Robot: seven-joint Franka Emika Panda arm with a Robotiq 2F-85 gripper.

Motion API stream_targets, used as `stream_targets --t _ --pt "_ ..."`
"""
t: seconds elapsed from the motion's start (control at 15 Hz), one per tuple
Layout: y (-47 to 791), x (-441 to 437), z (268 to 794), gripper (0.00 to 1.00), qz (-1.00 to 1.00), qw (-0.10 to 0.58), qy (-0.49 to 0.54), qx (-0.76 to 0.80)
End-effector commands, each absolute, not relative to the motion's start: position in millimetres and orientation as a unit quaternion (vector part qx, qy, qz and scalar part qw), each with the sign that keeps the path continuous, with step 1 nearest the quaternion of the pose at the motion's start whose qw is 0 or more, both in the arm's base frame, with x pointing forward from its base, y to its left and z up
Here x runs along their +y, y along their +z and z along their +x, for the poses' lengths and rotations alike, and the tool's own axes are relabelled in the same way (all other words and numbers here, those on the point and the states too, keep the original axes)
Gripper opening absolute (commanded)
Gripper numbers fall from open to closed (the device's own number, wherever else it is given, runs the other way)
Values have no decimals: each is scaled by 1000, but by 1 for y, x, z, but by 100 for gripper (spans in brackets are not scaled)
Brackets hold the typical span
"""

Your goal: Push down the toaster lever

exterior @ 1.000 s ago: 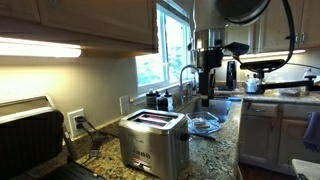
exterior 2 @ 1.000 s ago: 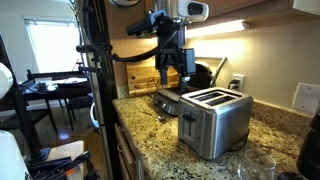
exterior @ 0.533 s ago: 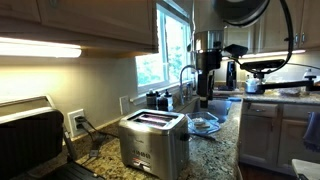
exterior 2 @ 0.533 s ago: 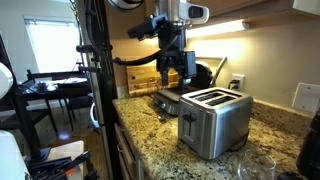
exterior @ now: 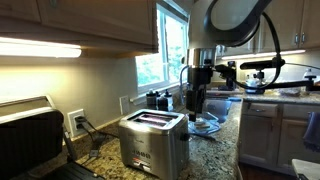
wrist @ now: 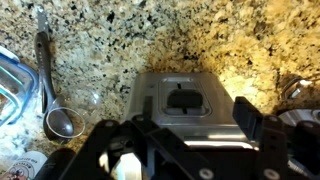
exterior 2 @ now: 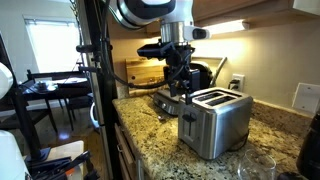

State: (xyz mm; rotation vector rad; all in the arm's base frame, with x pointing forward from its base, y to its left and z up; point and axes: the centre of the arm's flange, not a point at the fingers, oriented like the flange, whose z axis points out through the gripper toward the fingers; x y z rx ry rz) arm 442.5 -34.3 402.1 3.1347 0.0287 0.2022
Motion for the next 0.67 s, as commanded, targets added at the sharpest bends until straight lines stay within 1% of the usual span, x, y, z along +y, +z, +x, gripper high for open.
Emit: stream_targets --t 0.0,0.47,0.6 --pt "385 -30 444 53 997 -21 79 0" --pt "368 -24 452 7 995 -44 88 0" --pt "360 -28 455 2 995 -44 86 0"
